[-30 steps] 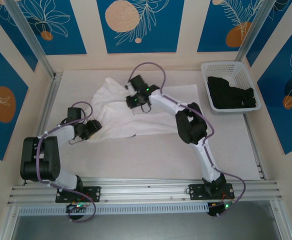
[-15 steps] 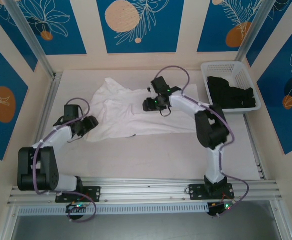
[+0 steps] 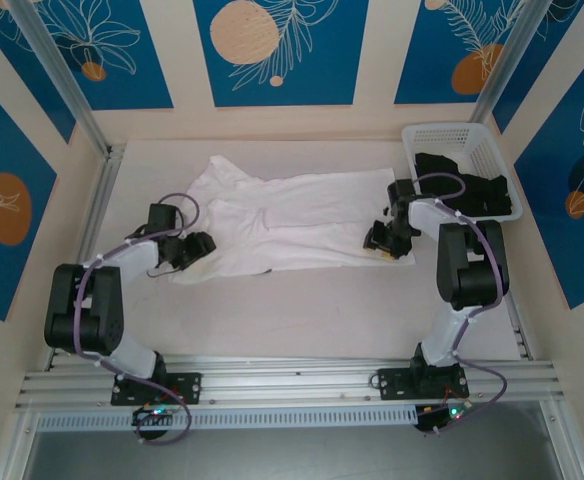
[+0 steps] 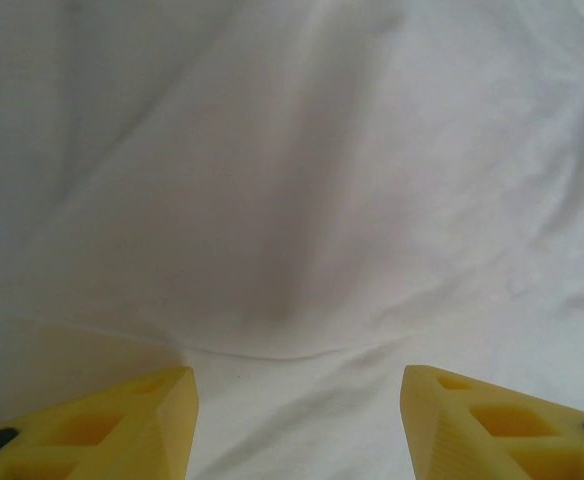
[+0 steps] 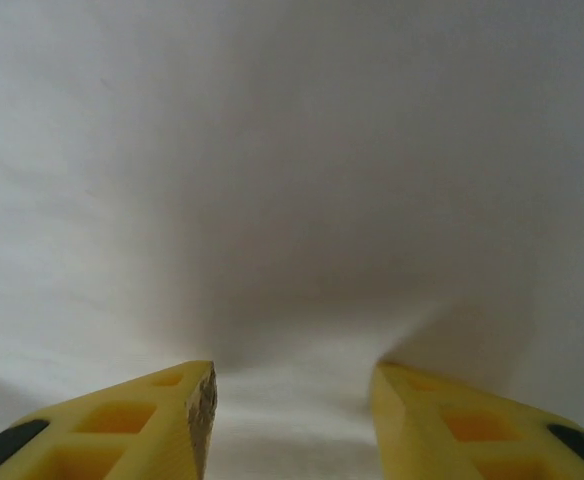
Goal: Fold the inside-out t-shirt
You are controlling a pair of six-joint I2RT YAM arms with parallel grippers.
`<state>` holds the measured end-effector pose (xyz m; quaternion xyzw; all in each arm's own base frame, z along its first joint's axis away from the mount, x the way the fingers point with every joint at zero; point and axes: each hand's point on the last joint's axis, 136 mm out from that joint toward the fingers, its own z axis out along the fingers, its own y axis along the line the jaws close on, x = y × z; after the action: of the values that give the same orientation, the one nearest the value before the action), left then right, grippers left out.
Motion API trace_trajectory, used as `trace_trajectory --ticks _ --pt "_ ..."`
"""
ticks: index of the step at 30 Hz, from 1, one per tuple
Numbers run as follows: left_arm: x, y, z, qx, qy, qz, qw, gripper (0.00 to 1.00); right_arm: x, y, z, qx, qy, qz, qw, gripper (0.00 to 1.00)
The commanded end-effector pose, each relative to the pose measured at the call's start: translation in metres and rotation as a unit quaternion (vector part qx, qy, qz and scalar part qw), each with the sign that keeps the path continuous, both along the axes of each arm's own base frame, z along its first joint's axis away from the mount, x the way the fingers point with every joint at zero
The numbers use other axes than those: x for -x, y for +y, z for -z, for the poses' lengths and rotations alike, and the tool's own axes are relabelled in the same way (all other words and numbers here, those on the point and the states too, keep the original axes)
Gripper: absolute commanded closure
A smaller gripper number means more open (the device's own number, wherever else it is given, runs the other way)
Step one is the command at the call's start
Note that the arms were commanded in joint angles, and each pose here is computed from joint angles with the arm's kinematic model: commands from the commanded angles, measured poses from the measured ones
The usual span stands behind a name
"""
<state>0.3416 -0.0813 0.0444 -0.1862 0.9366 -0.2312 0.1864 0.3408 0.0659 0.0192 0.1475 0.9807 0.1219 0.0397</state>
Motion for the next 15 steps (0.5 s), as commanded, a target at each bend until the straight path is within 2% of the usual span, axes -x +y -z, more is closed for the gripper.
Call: trace_trajectory --ticks 1,7,10,12,15 --pt "0.025 0.001 0.009 0.010 0.029 0.007 1.000 0.44 0.036 0.011 0.006 -0.035 0.055 0.007 0.998 0.55" --pt "0.093 0.014 0.015 -0.006 0.064 -0.020 0.998 0.44 0.088 0.026 -0.002 -0.095 0.076 0.049 0.991 0.59" --pt "0.115 0.019 0.002 -0.009 0.049 -0.044 0.998 0.44 0.110 0.026 -0.016 -0.089 0.051 0.071 0.992 0.59" --pt "0.105 0.023 -0.021 -0.014 0.009 -0.053 0.998 0.43 0.097 0.031 -0.041 -0.082 -0.018 0.050 0.995 0.57" --pt "0.061 0.030 -0.057 -0.033 -0.057 -0.062 0.996 0.40 0.045 0.026 -0.079 -0.041 -0.141 0.023 0.989 0.47"
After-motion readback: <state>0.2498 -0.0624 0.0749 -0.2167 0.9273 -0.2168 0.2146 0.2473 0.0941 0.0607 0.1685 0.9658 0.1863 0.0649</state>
